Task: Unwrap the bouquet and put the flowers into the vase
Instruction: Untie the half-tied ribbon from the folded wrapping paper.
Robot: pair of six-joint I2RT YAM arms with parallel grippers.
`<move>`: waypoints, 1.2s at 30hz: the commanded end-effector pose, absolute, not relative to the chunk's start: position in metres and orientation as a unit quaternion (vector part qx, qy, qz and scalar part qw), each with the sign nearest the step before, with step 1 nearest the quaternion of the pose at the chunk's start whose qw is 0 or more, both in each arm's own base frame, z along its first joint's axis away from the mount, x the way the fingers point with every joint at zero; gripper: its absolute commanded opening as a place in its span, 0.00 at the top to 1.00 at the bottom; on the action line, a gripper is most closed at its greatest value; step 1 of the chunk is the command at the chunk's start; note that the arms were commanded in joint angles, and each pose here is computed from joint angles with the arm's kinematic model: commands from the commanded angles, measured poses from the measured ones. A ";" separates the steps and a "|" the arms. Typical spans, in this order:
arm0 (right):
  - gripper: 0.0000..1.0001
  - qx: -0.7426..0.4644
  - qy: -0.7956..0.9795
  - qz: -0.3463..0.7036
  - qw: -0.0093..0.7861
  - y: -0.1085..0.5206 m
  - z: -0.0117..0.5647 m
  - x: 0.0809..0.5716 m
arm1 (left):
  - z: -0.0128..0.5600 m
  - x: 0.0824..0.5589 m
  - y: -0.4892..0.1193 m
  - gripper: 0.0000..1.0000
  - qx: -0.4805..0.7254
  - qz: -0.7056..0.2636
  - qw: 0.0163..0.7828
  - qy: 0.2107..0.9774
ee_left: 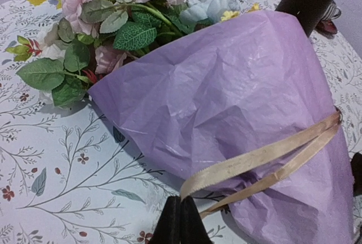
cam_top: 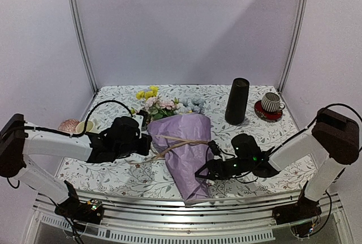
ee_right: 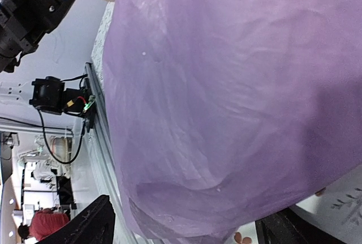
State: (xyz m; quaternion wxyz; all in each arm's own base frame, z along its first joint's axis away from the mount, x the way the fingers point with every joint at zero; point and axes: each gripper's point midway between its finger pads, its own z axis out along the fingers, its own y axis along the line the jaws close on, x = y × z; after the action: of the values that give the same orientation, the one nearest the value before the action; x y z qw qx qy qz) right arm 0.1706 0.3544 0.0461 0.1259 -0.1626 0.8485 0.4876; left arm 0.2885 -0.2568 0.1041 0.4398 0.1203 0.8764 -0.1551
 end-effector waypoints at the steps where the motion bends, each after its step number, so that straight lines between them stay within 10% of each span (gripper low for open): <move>1: 0.11 -0.161 0.861 0.443 0.191 0.341 0.061 0.188 | 0.103 0.287 -0.251 1.00 0.130 -0.152 0.437 0.877; 18: 0.11 -0.288 0.842 0.224 0.397 0.303 0.153 0.254 | 0.117 0.292 -0.260 1.00 0.131 -0.170 0.453 0.865; 28: 0.51 -0.548 0.717 0.244 0.356 0.397 0.174 0.252 | 0.123 0.298 -0.268 1.00 0.135 -0.173 0.456 0.863; 36: 0.59 -0.631 0.678 0.195 0.323 0.434 0.141 0.255 | 0.128 0.303 -0.271 1.00 0.133 -0.175 0.461 0.860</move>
State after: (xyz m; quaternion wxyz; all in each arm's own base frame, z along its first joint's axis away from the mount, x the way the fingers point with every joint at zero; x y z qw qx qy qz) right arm 0.2676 0.4285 0.1615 0.3567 -0.5719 0.7059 0.2180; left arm 0.2937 -0.2673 0.1192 0.4505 0.1361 0.8659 -0.1693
